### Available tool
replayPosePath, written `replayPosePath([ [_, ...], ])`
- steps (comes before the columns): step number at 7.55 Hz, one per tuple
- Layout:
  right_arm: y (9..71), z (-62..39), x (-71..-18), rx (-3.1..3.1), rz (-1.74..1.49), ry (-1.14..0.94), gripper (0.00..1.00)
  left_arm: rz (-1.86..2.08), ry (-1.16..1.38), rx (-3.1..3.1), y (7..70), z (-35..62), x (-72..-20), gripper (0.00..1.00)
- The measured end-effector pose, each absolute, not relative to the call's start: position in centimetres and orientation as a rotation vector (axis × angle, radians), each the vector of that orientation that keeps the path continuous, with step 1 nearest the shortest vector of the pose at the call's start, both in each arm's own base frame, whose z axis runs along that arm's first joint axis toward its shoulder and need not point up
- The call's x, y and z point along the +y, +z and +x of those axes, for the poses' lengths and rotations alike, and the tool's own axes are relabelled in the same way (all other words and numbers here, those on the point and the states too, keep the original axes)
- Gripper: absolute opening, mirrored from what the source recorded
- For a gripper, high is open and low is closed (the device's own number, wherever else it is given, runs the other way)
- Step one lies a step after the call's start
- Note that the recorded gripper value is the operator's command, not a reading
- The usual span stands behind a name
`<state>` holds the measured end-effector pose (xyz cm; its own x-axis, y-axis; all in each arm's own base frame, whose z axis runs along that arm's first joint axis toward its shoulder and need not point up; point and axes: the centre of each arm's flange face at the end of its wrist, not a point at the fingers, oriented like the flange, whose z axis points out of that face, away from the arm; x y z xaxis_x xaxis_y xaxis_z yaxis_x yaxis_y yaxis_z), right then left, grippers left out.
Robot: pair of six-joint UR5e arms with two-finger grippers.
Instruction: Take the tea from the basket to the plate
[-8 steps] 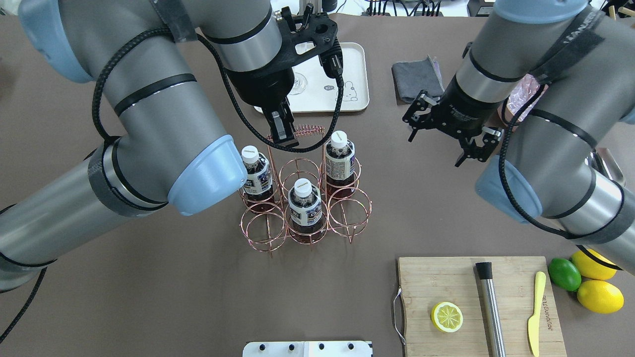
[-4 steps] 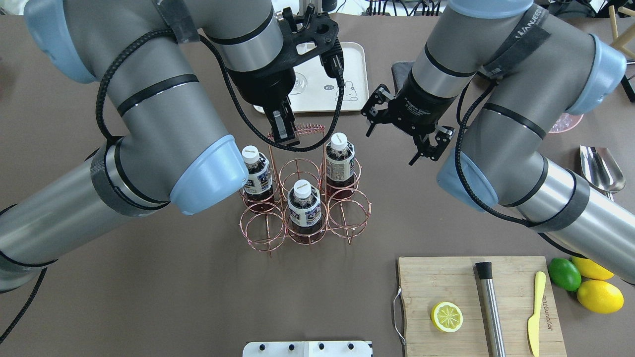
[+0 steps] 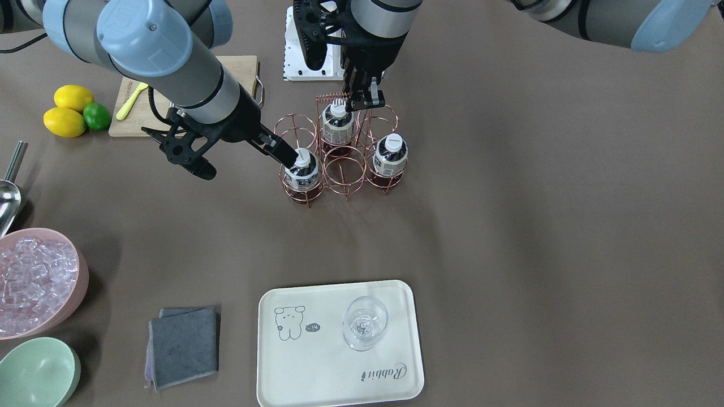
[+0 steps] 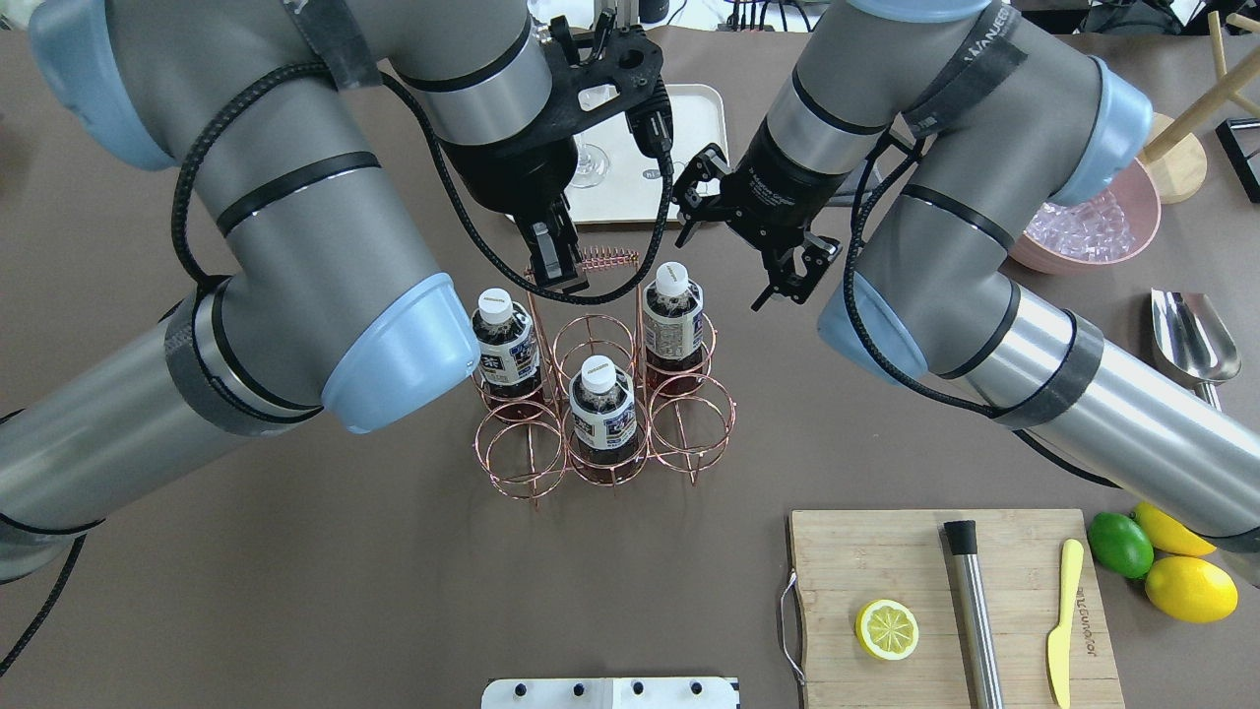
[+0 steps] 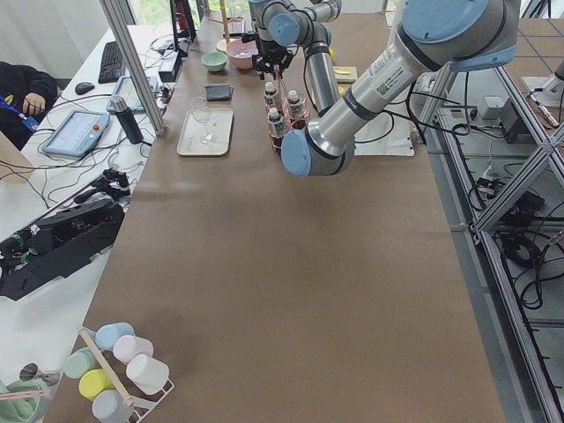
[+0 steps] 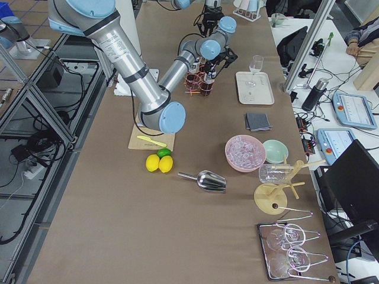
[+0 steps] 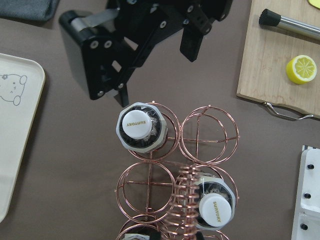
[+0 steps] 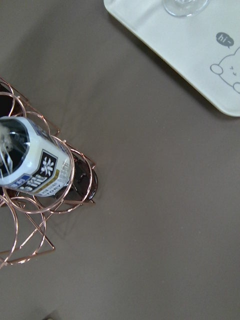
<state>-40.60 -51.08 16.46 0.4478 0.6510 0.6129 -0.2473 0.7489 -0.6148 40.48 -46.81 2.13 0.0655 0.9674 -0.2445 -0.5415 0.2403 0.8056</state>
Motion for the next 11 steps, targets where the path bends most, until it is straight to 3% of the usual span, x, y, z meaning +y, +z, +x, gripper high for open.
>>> replayPosePath([
  [2, 16.2, -42.1, -52.2, -0.984, -0.482, 0.578, 0.93, 0.601, 1.247, 0.895, 2.6, 40.2, -46.6, 0.0],
  [5, 16.4, -44.3, -51.6, -0.991, -0.508, 0.537, 0.67, 0.604, 1.247, 0.895, 2.9, 39.9, -46.4, 0.0],
  [6, 16.2, -44.8, -51.2, -0.991, -0.515, 0.526, 0.53, 0.604, 1.247, 0.895, 3.0, 39.9, -46.3, 0.0],
  [7, 16.1, -45.0, -50.9, -0.992, -0.524, 0.517, 0.32, 0.603, 1.247, 0.895, 3.2, 39.8, -46.3, 0.0],
  [8, 16.0, -44.9, -50.8, -0.996, -0.536, 0.506, 0.02, 0.601, 1.247, 0.895, 3.2, 39.8, -46.3, 0.0],
  [11, 15.7, -43.8, -51.2, -1.016, -0.569, 0.484, 0.0, 0.601, 1.248, 0.896, 3.3, 39.9, -46.2, 0.0],
])
